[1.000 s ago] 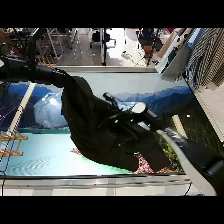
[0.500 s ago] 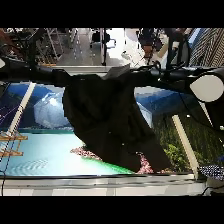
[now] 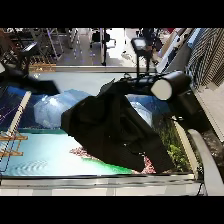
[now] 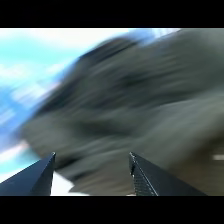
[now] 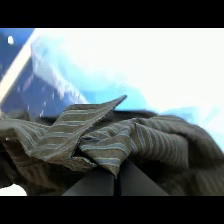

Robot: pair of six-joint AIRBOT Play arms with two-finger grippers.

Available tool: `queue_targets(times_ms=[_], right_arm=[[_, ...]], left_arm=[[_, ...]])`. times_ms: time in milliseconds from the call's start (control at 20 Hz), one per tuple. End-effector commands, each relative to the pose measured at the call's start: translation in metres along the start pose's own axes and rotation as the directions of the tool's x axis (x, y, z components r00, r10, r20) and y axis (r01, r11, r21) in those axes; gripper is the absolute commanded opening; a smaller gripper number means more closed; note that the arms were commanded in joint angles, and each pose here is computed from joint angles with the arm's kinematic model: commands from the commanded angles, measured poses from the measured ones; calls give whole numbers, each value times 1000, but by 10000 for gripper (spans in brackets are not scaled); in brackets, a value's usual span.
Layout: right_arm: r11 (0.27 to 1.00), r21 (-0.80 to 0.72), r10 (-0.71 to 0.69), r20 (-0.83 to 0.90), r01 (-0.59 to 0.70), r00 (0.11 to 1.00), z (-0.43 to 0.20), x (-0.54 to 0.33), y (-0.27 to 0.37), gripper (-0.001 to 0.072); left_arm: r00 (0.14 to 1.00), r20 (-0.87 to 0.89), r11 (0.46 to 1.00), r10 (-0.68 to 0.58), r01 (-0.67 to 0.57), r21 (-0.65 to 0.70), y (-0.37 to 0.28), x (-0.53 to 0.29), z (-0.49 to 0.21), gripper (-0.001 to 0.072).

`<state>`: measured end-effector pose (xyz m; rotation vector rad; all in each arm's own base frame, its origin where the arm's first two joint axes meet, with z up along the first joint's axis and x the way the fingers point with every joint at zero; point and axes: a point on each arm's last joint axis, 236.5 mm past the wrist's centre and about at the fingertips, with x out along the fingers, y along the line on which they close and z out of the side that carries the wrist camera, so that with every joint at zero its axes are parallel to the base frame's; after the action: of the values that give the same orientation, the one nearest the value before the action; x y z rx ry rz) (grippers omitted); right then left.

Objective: Fold the clothes and pants, and hang the long-sleeved shirts on hangers.

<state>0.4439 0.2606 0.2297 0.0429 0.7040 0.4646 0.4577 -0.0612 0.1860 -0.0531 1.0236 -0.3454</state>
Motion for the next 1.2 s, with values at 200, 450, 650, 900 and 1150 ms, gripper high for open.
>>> queue_targets(times_ms=[200, 450, 650, 900, 1150], right_arm=[[991, -134, -10, -72, 0, 997, -21, 39, 0, 20], [991, -130, 6, -10, -7, 1000, -7, 43, 4, 20], [993, -119, 17, -36, -21, 999, -13, 42, 6, 20], [994, -109, 18, -82, -27, 996, -24, 42, 7, 21], [994, -103, 16, -95, -26, 995, -27, 42, 6, 21]], left_arm=[[858, -304, 740, 414, -512, -437, 233, -50, -164, 470], [833, -356, 660, 423, -553, -509, 291, -43, -234, 470], [833, -345, 677, 432, -552, -486, 311, -17, -234, 470], [835, -367, 683, 409, -547, -484, 323, 6, -244, 469], [840, -387, 710, 381, -534, -459, 325, 22, -251, 72]])
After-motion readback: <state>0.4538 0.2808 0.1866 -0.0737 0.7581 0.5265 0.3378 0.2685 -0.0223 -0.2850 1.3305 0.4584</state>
